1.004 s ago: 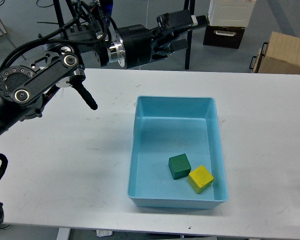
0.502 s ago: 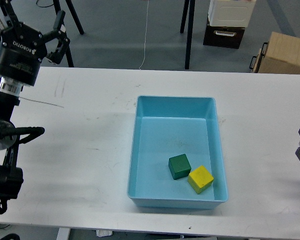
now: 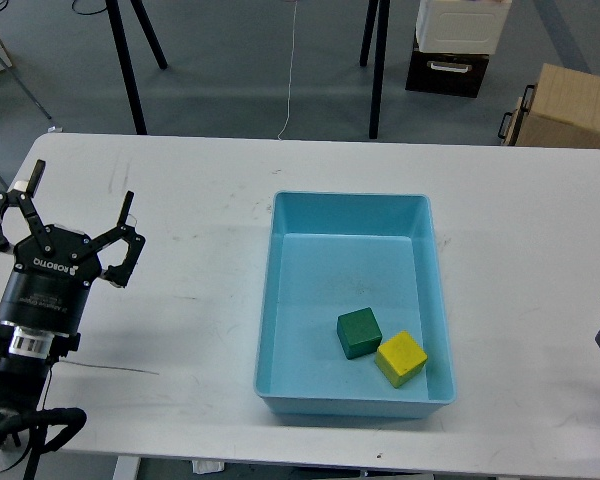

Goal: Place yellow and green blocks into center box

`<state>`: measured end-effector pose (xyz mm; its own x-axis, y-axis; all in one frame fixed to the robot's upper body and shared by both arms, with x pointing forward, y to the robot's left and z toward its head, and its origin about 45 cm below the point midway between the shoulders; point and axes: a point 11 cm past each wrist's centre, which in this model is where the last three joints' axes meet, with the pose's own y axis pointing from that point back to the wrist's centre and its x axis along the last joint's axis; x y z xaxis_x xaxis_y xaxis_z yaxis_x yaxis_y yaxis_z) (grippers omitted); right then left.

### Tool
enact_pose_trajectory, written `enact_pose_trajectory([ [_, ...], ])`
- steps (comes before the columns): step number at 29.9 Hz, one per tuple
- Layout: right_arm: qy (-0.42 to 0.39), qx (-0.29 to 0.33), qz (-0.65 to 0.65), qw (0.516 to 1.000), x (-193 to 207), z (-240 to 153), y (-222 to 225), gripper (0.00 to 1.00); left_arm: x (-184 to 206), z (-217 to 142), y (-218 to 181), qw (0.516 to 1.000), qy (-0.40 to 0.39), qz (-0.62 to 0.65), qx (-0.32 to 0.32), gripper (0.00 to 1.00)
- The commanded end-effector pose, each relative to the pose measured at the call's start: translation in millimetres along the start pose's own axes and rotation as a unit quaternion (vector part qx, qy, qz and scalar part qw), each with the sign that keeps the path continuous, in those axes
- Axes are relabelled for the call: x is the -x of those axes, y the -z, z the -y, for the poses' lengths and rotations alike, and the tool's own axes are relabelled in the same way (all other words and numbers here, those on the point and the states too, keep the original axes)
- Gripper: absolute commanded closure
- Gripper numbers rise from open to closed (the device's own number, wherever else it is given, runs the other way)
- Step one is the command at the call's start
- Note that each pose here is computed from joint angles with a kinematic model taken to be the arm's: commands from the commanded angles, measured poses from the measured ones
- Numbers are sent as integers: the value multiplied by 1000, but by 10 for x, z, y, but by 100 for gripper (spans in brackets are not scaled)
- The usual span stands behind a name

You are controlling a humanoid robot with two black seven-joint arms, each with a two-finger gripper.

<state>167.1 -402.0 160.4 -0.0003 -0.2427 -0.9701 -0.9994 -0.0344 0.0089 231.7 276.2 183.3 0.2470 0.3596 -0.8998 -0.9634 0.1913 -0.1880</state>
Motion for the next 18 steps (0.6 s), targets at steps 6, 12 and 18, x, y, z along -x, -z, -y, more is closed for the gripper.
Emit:
enact_pose_trajectory([
  [6, -5, 5, 14, 1000, -26, -65, -127, 0, -148, -390, 272, 997, -54, -52, -16, 0],
  [12, -8, 3, 17, 1000, -40, -91, -139, 0, -143, -405, 289, 997, -55, -58, -16, 0],
  [18, -8, 4, 16, 1000, -24, -108, -148, 0, -138, -418, 341, 996, -56, -63, -23, 0],
])
